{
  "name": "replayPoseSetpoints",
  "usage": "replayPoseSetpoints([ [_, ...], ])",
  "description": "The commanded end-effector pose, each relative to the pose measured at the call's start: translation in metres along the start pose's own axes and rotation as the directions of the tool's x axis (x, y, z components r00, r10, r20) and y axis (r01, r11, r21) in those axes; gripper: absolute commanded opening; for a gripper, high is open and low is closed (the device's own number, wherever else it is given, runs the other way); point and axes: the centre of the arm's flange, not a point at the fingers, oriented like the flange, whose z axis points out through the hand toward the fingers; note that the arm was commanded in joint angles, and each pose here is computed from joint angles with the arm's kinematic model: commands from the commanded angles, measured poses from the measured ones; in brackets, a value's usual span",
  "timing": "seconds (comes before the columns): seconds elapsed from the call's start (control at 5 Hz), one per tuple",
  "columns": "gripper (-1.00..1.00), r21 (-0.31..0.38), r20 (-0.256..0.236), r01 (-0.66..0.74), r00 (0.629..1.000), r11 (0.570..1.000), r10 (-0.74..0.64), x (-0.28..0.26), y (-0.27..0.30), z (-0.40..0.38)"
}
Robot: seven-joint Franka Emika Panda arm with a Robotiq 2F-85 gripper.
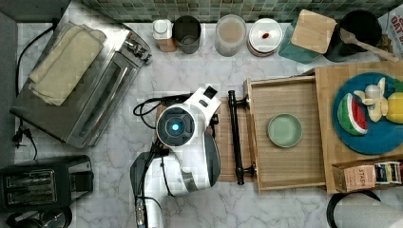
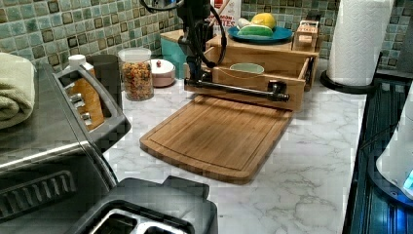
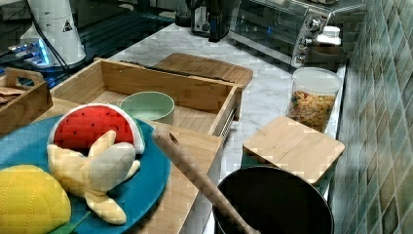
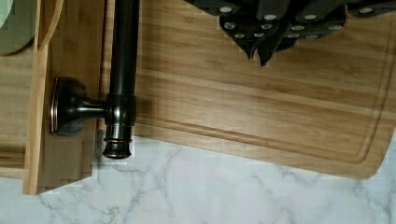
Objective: Close the drawer.
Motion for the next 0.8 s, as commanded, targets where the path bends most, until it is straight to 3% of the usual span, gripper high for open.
replayPoseSetpoints([
  [0.2, -1.00, -0.041, 0.100, -0.071, 0.992, 0.997, 0.075, -0.004, 0.033, 0.044],
  [0.6, -1.00, -0.032, 0.038, -0.100, 0.994, 0.994, 0.101, -0.020, 0.029, 0.067],
  [0.8, -1.00, -0.030, 0.038, -0.090, 0.995, 0.996, 0.091, -0.021, 0.030, 0.075],
])
